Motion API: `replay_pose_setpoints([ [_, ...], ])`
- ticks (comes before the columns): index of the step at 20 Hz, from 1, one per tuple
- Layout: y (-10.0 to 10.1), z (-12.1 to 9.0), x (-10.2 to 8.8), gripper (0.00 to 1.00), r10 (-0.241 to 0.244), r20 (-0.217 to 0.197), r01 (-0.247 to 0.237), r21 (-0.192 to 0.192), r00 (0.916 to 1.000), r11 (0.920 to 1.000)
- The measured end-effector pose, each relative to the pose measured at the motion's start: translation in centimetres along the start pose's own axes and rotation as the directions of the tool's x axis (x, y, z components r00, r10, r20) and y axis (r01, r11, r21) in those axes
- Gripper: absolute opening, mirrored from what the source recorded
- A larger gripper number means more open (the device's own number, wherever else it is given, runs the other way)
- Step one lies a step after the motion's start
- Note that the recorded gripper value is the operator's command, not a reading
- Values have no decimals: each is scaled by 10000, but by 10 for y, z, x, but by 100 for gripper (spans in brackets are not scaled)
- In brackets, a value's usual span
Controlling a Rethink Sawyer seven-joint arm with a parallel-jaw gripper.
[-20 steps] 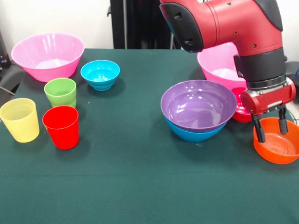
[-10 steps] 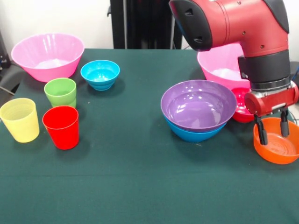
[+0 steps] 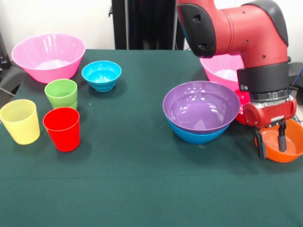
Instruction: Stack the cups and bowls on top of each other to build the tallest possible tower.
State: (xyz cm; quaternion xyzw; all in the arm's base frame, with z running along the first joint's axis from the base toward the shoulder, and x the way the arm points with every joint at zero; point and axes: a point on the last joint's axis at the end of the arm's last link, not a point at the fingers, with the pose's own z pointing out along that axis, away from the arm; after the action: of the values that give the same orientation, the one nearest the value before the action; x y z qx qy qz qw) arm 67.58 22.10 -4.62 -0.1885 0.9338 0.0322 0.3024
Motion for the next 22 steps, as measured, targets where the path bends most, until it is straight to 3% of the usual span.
replay_pose_setpoints([
  [5, -4, 13, 14, 100, -398, 577, 379, 336, 9975, 9987],
  [16, -18, 21, 16, 100, -508, 862, 457, 606, 9950, 9971],
  [17, -18, 22, 16, 0, -504, 861, 452, 610, 9950, 9971],
  [22, -18, 22, 3, 0, -554, 1069, 483, 678, 9927, 9965],
])
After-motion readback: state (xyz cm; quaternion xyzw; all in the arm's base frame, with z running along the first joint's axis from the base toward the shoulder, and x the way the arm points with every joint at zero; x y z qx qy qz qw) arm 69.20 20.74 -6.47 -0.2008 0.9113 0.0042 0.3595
